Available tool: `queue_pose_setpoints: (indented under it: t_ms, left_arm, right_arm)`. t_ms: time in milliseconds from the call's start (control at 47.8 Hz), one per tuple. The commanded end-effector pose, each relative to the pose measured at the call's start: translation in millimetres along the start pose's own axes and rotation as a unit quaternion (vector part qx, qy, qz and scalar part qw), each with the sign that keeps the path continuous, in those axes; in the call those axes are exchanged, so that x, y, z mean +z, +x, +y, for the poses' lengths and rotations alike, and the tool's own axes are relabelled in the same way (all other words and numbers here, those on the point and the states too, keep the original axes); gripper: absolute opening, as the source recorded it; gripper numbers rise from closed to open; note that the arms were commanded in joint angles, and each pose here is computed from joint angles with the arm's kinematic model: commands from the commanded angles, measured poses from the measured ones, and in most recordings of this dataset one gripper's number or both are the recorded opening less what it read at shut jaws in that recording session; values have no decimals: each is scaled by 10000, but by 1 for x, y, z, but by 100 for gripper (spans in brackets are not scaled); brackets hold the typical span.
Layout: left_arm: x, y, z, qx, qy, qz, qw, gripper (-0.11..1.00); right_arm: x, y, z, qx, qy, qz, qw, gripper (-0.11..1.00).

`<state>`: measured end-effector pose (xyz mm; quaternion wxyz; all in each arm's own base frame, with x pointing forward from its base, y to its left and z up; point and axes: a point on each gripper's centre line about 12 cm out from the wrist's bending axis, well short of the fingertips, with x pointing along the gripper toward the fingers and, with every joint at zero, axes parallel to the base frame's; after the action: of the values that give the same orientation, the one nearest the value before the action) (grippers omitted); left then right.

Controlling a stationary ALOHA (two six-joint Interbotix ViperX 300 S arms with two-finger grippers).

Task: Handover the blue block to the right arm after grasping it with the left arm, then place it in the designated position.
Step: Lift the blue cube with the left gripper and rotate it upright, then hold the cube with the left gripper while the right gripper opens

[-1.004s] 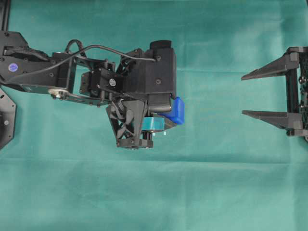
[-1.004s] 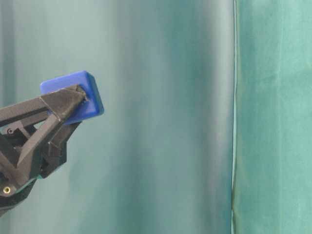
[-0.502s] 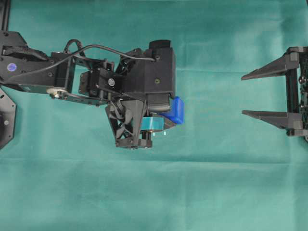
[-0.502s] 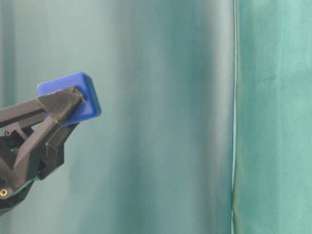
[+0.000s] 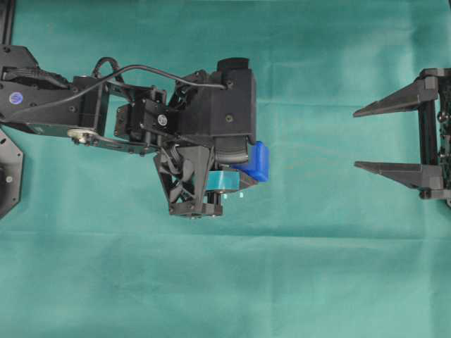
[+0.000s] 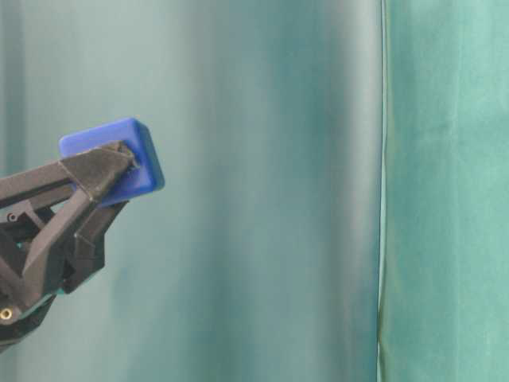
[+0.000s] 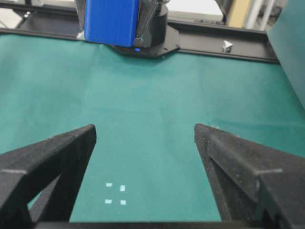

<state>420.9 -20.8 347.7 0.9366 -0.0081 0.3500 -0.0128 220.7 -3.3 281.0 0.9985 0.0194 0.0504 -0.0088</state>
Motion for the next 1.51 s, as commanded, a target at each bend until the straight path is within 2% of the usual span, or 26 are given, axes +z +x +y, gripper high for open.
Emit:
queue_pose_setpoints:
  t_ms: [0, 565, 732, 962, 1109, 1297, 1485]
  left_arm:
    - [13, -17, -1, -14, 19, -284, 9996, 47]
    - [11, -19, -1, -16, 19, -322, 9995, 47]
    - [8, -25, -1, -29, 16, -651, 9979, 47]
    - [-8, -39, 4, -9, -13, -1041, 9946, 47]
    - [-16, -50, 4, -26, -3, -1376, 9905, 47]
    - [-29, -68, 4, -73, -20, -2069, 9783, 47]
    - [-43, -77, 5, -103, -55, -2397, 9708, 47]
  right_arm:
    - [12, 2, 0, -2, 9, -154, 9999, 94]
    - [12, 2, 0, -2, 1, -154, 9999, 94]
    - [12, 1, 0, -2, 1, -154, 9999, 94]
    - [13, 1, 0, -1, 1, -177, 9998, 94]
    - [14, 1, 0, 0, -22, -200, 9998, 94]
    - [15, 1, 1, 12, -98, -215, 9997, 94]
    - [18, 1, 1, 20, -182, -245, 9995, 94]
